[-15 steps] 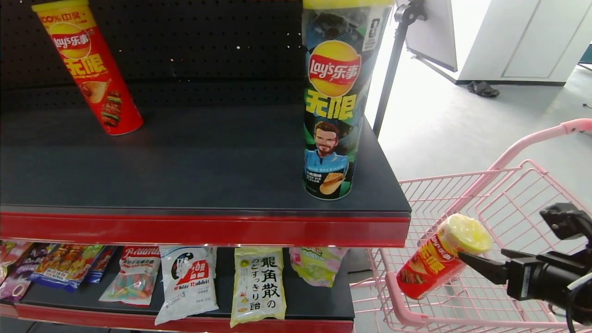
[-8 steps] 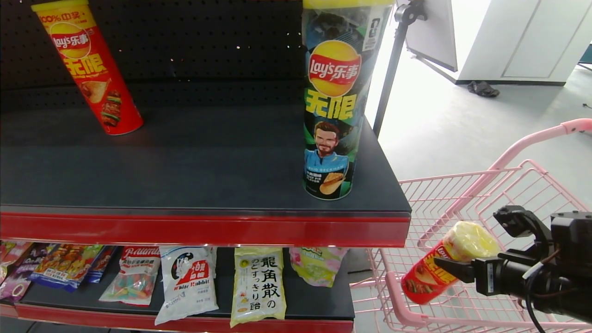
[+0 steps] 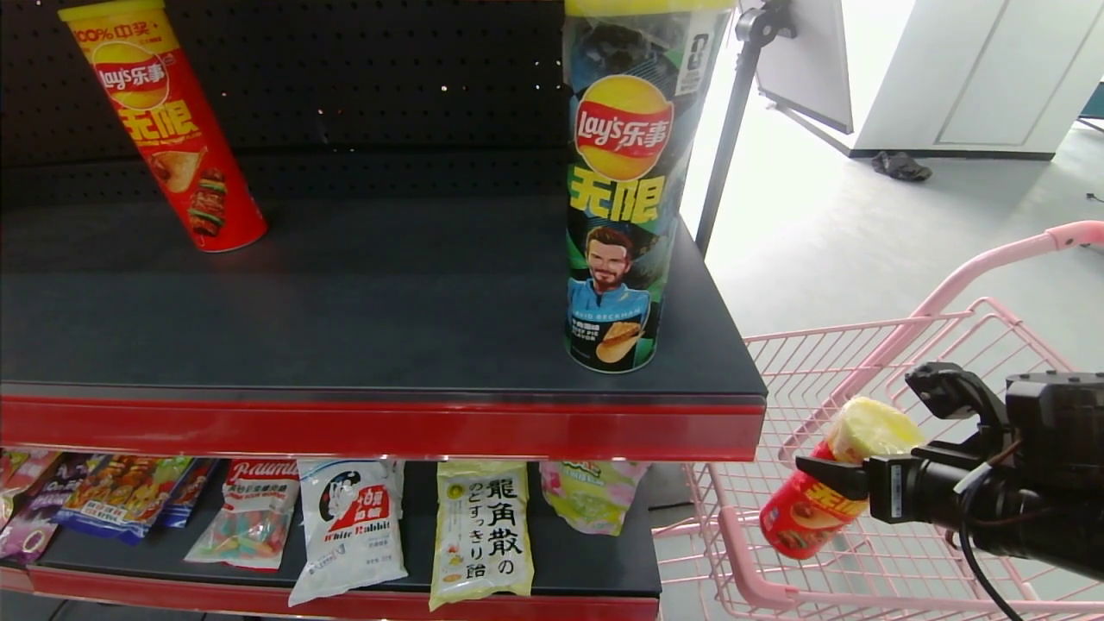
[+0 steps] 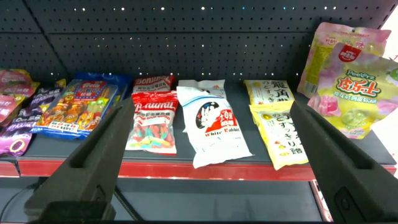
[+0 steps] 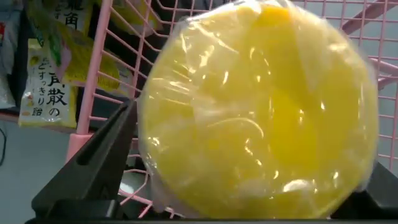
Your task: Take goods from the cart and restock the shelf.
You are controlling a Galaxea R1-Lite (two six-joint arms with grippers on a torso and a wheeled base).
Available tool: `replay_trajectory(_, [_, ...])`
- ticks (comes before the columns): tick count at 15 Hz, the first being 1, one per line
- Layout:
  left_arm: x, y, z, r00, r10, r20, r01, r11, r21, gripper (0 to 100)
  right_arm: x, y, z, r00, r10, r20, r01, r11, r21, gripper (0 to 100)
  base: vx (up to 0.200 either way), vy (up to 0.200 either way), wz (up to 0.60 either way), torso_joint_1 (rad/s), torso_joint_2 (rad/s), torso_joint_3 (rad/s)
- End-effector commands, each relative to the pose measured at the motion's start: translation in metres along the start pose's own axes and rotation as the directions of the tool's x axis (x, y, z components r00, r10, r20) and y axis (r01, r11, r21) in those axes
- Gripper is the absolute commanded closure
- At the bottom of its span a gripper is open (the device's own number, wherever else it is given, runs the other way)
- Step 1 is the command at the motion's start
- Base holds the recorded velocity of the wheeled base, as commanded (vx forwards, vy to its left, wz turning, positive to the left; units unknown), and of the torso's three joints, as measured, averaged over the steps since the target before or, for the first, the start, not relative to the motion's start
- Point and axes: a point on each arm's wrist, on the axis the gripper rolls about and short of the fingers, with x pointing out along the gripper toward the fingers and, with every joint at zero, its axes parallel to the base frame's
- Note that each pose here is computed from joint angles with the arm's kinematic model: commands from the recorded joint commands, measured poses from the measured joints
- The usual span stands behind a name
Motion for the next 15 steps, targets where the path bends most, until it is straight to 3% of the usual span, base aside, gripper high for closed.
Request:
replay_trajectory(1, [0.0001,0.0000,0.0000,1.000,0.001,-0.001,-0.001,1.000,0.000,0,0.0031,-0.0013,-0.0020,1.000,-0.004,-0.016,0.004,1.000,0.005,0,0.000,0.000,0.00,0.000,0.00,0.000])
replay_trajectory(5, [0.0001,0.0000,0.0000,1.000,0.001,-0.001,-0.001,1.000,0.000,0,0.0045,-0.0071,-0.0040,0.999,-0.026,-0.027,0.026,0.999,0.020,0,0.000,0.000,0.00,0.000,0.00,0.000])
replay_trajectory(6, [0.0001,0.0000,0.0000,1.000,0.001,-0.001,-0.001,1.000,0.000,0,0.0045,-0.0071,-0.0040,0.999,-0.026,-0.027,0.026,0.999,0.019,100,0.000,0.000,0.00,0.000,0.00,0.000])
replay_trajectory(15, [0.0001,0.0000,0.0000,1.000,0.002,-0.001,-0.002,1.000,0.000,0,-0.0015,-0.0079,-0.0037,0.999,-0.030,-0.010,0.030,0.999,0.016,100,0.000,0.000,0.00,0.000,0.00,0.000])
